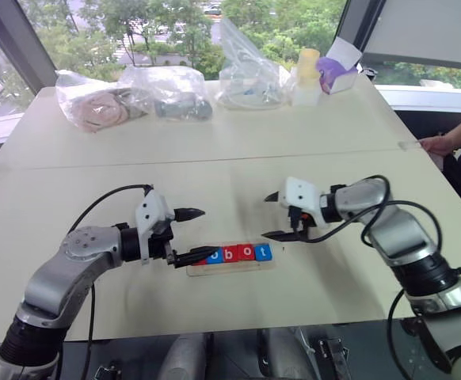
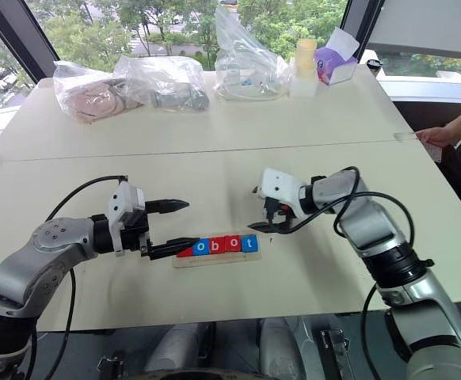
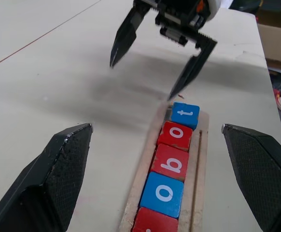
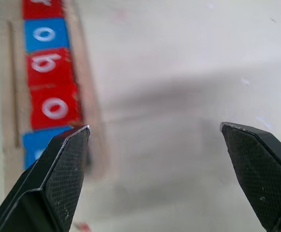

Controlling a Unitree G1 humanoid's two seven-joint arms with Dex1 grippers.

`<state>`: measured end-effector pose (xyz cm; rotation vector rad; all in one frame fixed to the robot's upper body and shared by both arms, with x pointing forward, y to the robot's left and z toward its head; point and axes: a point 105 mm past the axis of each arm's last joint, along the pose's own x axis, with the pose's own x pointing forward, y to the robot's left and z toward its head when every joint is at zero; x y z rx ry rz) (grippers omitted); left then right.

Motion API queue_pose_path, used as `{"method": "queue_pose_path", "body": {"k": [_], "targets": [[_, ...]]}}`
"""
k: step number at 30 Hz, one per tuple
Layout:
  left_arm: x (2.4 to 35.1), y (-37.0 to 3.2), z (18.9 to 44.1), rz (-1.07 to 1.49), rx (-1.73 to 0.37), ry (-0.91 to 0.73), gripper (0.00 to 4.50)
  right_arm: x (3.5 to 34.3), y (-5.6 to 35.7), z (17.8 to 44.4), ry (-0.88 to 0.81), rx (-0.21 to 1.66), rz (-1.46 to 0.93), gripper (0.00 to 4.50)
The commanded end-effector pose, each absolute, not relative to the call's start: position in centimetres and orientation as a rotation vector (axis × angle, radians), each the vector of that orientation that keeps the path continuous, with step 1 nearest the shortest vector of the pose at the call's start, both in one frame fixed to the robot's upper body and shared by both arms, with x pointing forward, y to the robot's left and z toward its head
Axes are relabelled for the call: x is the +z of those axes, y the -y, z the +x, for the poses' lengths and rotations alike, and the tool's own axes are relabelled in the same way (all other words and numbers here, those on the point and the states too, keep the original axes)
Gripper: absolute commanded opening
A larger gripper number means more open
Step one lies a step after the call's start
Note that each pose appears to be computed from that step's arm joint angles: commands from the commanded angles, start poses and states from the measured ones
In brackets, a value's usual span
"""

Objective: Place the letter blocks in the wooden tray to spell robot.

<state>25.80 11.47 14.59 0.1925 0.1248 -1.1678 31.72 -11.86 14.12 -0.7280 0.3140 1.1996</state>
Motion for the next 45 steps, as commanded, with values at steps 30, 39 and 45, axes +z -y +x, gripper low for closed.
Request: {"method": "queue_pose_path", "body": {"k": [30,39,45], "targets": [[15.4,-11.1,25.3,0.205,-1.184,-0.087,4.5,11.9,11.1,29.6,-0.354,1.249,-0.674,4.45],[15.5,-11.3,25.0,0.207,-1.194,-0.096,4.5,12.6,11.6,28.2,-0.372,1.282,-0.648,4.45],[15.4,-12.1,24.5,0.214,-1.198,-0.128,4.5,14.2,13.4,28.2,-0.366,1.22,-0.607,4.45]]}}
